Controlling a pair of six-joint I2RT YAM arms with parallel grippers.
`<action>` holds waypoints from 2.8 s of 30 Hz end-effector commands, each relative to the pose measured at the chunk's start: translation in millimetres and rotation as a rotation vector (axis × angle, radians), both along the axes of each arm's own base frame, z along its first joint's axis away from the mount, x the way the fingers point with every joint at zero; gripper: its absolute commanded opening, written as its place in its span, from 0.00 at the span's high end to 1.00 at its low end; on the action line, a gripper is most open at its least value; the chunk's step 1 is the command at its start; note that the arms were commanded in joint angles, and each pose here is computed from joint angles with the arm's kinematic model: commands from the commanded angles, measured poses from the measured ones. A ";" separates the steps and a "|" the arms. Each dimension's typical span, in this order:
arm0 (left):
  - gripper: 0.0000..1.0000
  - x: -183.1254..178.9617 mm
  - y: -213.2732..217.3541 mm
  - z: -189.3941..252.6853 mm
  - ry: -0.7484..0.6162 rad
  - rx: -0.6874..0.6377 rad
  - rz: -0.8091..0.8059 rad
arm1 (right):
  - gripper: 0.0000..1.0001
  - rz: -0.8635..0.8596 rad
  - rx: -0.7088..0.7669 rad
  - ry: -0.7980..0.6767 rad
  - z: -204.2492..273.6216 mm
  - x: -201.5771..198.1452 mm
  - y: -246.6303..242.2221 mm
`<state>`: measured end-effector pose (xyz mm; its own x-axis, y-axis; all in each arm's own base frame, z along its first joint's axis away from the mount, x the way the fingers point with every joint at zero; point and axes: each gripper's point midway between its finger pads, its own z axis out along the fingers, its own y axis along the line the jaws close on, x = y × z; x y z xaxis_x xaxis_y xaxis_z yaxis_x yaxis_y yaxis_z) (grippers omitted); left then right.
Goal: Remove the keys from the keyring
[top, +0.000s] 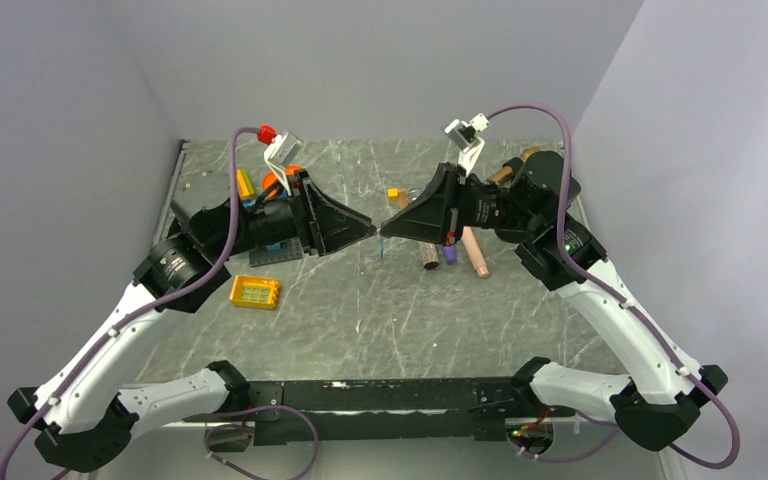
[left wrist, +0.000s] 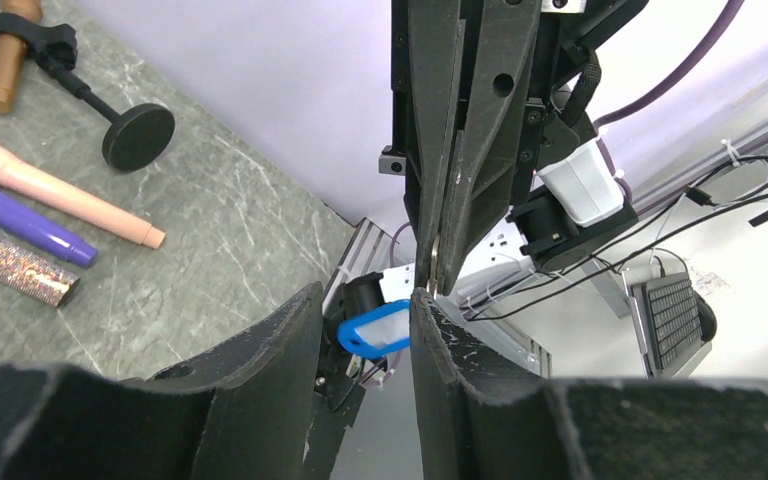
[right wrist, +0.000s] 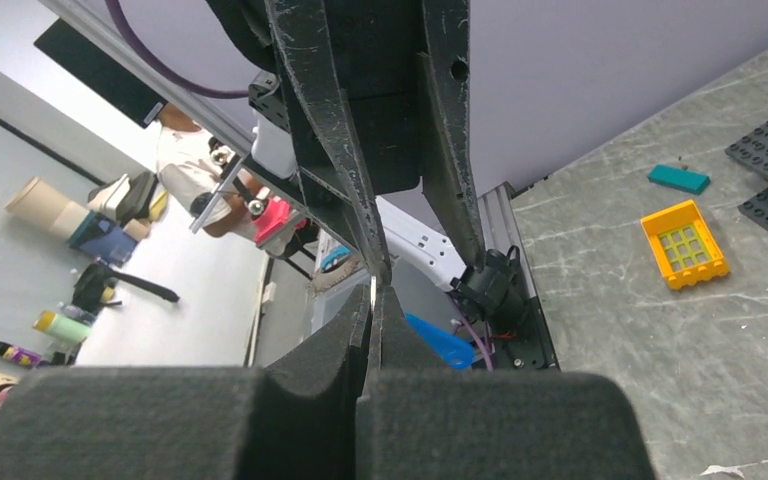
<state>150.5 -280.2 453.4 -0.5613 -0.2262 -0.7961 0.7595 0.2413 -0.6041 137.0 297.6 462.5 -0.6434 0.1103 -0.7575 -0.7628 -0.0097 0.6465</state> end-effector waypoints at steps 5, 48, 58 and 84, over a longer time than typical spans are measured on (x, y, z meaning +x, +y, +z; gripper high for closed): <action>0.58 -14.9 -4.3 33.3 -0.092 -0.064 -0.080 | 1.00 0.016 0.052 -0.071 26.5 -6.9 -2.7; 0.80 -24.8 -21.0 34.1 -0.119 0.002 -0.126 | 1.00 0.019 0.073 -0.087 33.5 -3.2 0.7; 1.00 -24.9 -15.7 42.0 -0.148 0.020 -0.108 | 1.00 0.016 0.062 -0.085 29.4 -5.5 -1.5; 0.53 -33.9 -4.1 28.3 -0.194 0.189 -0.156 | 1.00 0.018 0.063 -0.081 32.7 -3.0 0.6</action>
